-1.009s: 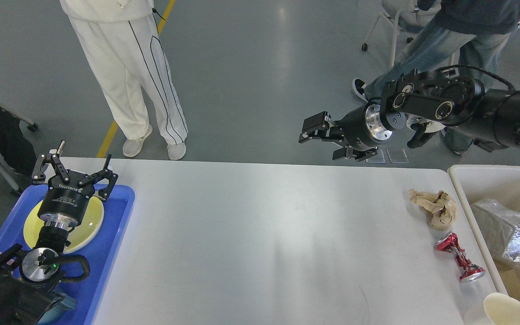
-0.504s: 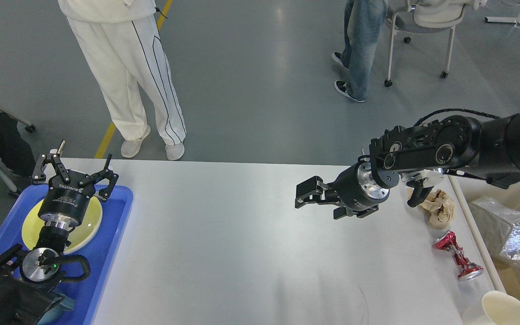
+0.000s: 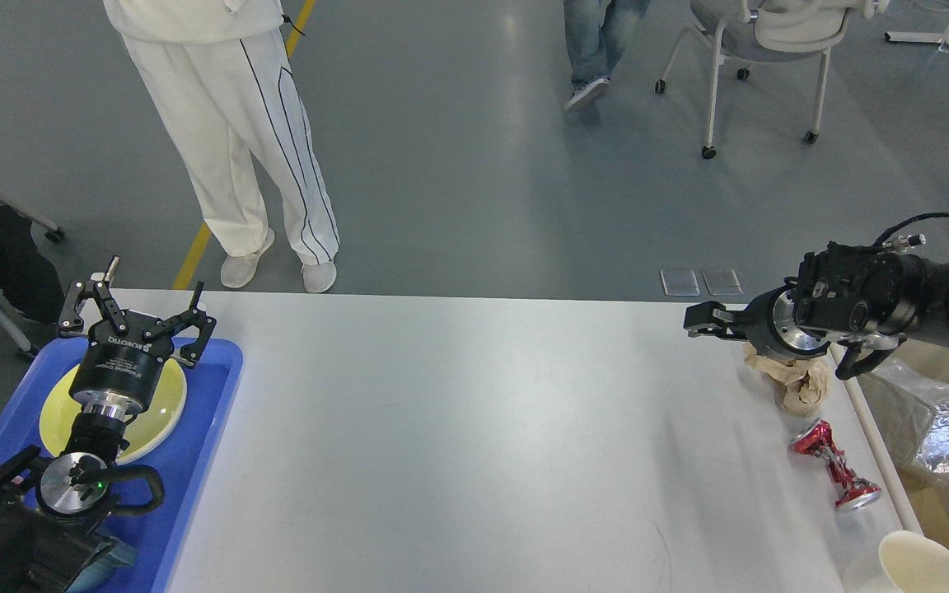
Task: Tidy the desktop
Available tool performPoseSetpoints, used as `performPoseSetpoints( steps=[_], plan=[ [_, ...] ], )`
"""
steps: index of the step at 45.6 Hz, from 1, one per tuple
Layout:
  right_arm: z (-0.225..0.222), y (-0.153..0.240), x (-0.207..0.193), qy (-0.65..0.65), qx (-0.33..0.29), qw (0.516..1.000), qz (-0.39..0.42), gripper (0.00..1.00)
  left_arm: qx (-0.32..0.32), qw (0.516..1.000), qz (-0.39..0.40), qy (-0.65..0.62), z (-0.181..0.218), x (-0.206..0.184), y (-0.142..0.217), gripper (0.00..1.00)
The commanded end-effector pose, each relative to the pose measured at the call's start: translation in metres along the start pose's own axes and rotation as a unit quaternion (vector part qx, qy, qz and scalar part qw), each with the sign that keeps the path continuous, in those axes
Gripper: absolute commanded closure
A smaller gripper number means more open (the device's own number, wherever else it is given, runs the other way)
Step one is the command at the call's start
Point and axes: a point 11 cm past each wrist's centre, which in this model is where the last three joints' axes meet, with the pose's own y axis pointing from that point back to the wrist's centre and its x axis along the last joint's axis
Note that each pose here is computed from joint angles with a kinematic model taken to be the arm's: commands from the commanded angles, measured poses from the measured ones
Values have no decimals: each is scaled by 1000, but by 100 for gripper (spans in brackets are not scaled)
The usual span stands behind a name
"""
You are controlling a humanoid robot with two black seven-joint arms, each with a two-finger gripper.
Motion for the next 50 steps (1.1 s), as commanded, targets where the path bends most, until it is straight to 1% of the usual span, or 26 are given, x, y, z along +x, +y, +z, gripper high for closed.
performPoseSetpoints(
  steps=[1, 5, 13, 17, 24, 31, 40, 42, 43, 47, 49, 50],
  plan=[
    [32, -19, -10, -1, -28, 999, 32, 0, 0, 1000, 0, 0, 0, 0, 0, 3],
    [50, -25, -14, -1, -43, 998, 47, 0, 0, 1000, 0, 0, 0, 0, 0, 3],
    [64, -30, -15, 2, -57, 996, 69, 0, 0, 1000, 0, 0, 0, 0, 0, 3],
    [67, -33, -25, 0, -58, 996, 62, 0, 0, 1000, 0, 0, 0, 0, 0, 3],
    [67, -42, -54, 3, -59, 997, 42, 0, 0, 1000, 0, 0, 0, 0, 0, 3],
    [70, -48, -69, 10, -63, 997, 45, 0, 0, 1000, 0, 0, 0, 0, 0, 3],
    [66, -51, -69, 18, -64, 996, 61, 1, 0, 1000, 0, 0, 0, 0, 0, 3],
    [67, -51, -68, 19, -68, 996, 62, 4, 0, 1000, 0, 0, 0, 0, 0, 3],
    [67, -51, -68, 20, -70, 995, 62, 6, 0, 1000, 0, 0, 0, 0, 0, 3],
    [69, -51, -70, 26, -72, 995, 60, 43, 0, 1000, 0, 0, 0, 0, 0, 3],
    [70, -51, -72, 28, -73, 995, 58, 55, 0, 1000, 0, 0, 0, 0, 0, 3],
    [71, -51, -74, 29, -74, 995, 57, 58, 0, 1000, 0, 0, 0, 0, 0, 3]
  ],
)
